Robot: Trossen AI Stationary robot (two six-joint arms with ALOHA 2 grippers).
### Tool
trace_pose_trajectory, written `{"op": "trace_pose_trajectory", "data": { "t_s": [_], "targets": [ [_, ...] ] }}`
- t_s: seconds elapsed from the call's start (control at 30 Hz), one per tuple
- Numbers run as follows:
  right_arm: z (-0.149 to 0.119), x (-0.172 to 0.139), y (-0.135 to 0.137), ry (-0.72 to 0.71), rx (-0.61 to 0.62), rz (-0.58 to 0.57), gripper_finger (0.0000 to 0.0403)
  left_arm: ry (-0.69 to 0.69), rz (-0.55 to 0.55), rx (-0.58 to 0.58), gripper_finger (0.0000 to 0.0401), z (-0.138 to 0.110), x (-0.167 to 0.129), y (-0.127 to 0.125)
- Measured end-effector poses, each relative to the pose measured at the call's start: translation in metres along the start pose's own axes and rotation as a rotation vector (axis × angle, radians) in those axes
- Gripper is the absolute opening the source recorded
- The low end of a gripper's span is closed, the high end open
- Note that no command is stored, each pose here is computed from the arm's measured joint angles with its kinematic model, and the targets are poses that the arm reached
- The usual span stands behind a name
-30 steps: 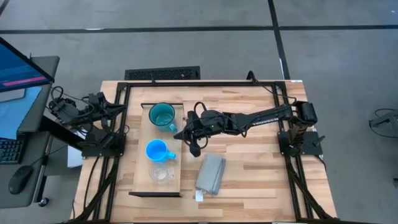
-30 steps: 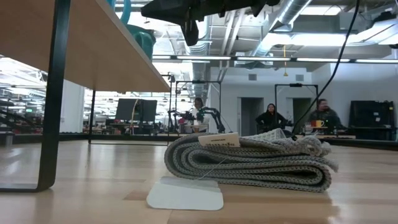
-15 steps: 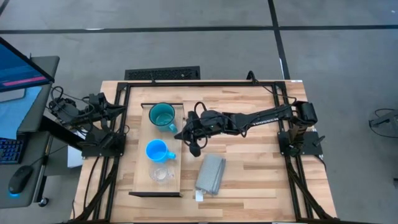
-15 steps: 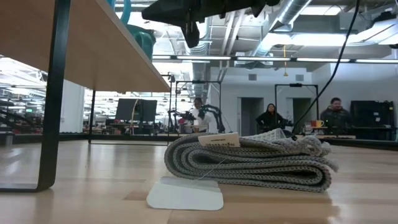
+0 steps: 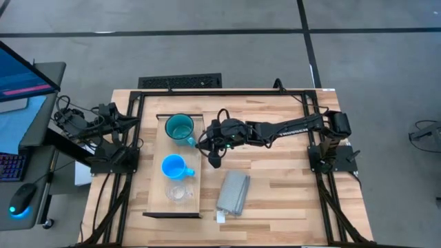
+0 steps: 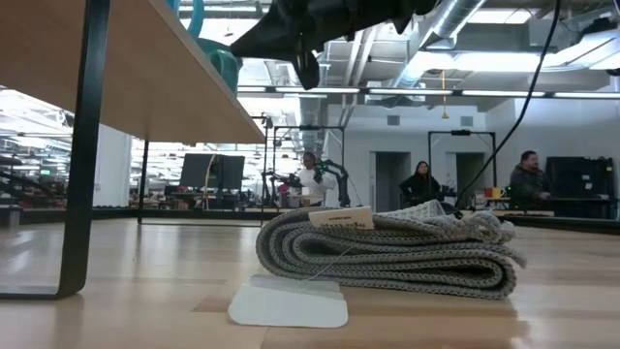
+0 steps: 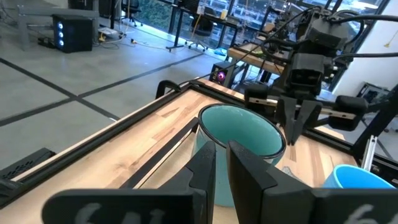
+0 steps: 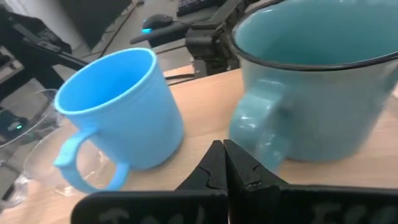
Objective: Stack small to large cups/mugs on shelf
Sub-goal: Put the blue mug on the shelf
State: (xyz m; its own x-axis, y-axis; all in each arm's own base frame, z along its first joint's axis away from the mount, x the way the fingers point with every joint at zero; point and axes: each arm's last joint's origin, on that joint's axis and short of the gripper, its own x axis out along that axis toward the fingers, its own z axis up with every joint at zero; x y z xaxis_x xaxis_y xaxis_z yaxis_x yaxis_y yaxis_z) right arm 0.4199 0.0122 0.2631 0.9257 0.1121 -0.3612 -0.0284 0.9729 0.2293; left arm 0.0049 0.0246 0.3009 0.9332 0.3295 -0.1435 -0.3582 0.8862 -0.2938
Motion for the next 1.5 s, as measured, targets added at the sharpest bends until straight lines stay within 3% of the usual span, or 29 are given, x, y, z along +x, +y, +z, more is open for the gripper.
{"op": "trace_pose_trajectory", "data": {
  "t_s": [0.57,0.73,0.93,1.2,1.5],
  "targets": [
    [0.000,-0.001,-0.011,0.012,0.010,-0.070,0.0004,0.000,0.001,0.001,0.0029,0.000,0.000,0.000],
    [-0.015,0.021,-0.017,0.074,0.040,-0.033,0.0004,-0.001,0.000,0.000,0.0029,0.000,0.000,0.000],
    [-0.011,0.053,-0.006,0.154,-0.010,0.011,0.0004,0.000,0.001,-0.006,0.0029,0.000,0.000,0.000],
    [0.008,0.044,-0.005,0.258,-0.062,-0.070,0.0004,0.012,-0.020,0.000,0.0029,0.000,0.000,0.000],
    [0.021,0.044,0.006,0.201,-0.078,-0.011,0.0004,0.030,-0.046,0.010,0.0029,-0.001,0.000,-0.001]
  ]
}}
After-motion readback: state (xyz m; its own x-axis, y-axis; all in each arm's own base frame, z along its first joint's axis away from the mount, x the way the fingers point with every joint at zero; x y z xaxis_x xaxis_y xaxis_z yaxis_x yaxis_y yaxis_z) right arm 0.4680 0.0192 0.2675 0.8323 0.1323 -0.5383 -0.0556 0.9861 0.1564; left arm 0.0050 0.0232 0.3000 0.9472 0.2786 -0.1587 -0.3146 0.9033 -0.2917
